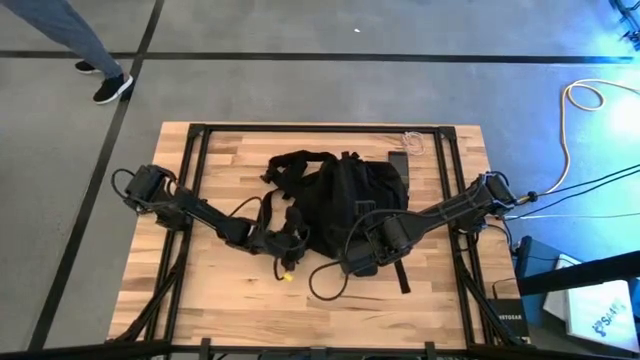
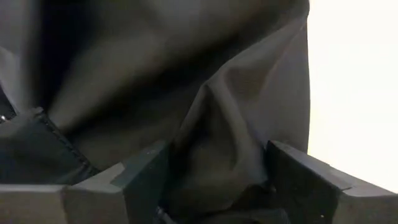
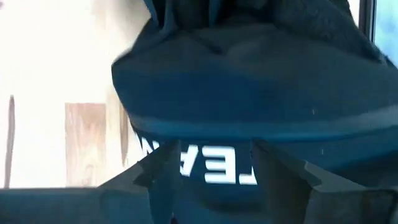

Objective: Unpack backpack
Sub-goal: Open the black backpack

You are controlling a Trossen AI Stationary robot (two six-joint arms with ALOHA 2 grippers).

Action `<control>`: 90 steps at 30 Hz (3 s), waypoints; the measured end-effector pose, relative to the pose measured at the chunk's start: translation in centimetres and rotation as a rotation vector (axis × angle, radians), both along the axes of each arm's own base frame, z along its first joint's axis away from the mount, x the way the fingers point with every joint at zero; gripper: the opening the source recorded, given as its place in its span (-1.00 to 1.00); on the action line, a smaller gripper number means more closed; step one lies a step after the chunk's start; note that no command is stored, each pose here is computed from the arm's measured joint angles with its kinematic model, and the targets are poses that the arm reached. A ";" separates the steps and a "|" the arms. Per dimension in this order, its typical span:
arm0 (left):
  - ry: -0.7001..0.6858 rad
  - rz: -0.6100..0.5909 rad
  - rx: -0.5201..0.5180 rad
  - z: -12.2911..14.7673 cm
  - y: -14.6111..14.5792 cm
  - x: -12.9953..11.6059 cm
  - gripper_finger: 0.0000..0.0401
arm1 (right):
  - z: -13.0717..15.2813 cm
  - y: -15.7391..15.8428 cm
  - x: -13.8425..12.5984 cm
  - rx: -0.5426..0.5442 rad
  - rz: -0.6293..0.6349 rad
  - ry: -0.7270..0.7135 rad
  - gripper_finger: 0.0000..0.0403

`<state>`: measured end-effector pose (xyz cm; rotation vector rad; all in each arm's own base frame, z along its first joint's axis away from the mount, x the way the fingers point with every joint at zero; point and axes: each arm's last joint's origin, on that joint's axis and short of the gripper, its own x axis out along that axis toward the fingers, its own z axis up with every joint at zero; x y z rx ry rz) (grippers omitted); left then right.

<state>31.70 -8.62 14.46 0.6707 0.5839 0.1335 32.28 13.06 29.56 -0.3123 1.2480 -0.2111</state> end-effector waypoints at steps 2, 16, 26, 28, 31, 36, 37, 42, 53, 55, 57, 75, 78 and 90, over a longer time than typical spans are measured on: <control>-0.004 0.004 0.013 0.0 0.2 0.1 0.08 | 0.0 0.0 -0.3 -0.008 -0.015 0.024 -0.12; -0.072 0.028 0.014 2.9 -1.1 1.2 -1.00 | -0.1 2.3 -2.7 -0.041 -0.018 0.100 -0.12; -0.259 0.113 -0.069 15.8 -2.0 0.3 -1.00 | 0.9 5.2 -6.1 -0.048 -0.016 0.076 -0.12; -0.309 0.109 -0.065 18.6 -2.0 -0.6 -1.00 | 1.6 5.8 -7.1 -0.033 0.003 0.048 -0.12; -0.376 0.087 -0.038 22.5 -1.9 -2.1 -1.00 | 2.5 6.6 -8.5 -0.044 0.028 -0.020 -0.12; -0.406 0.187 0.019 25.5 1.2 -3.7 -1.00 | 3.7 7.1 -9.6 -0.069 0.047 -0.150 -0.12; -0.378 0.220 0.001 25.3 2.3 -3.7 -1.00 | 3.8 7.1 -9.6 -0.068 0.045 -0.168 -0.12; -0.071 0.332 -0.199 18.9 6.0 -3.8 -1.00 | 3.7 7.2 -9.3 -0.061 0.043 -0.190 -0.12; 0.280 0.525 -0.325 9.8 5.0 -8.4 -1.00 | -0.2 5.9 -8.2 -0.155 0.012 -0.164 -0.12; 0.299 0.544 -0.312 8.5 5.1 -8.9 -1.00 | -1.2 5.2 -7.6 -0.157 -0.008 -0.148 -0.12; 0.311 0.537 -0.292 7.0 5.2 -9.2 -1.00 | -2.2 4.3 -7.0 -0.163 -0.019 -0.125 -0.12; -0.078 0.278 -0.392 5.5 5.5 -8.3 -0.55 | -3.5 1.5 1.6 0.191 0.413 -0.466 -0.12; -0.200 0.214 -0.468 7.3 5.3 -8.4 -0.27 | -2.7 0.4 2.8 0.217 0.389 -0.578 -0.12; -0.390 -0.023 -0.810 13.7 1.7 -17.3 0.13 | -4.6 -5.2 4.5 0.115 0.268 -0.454 -0.12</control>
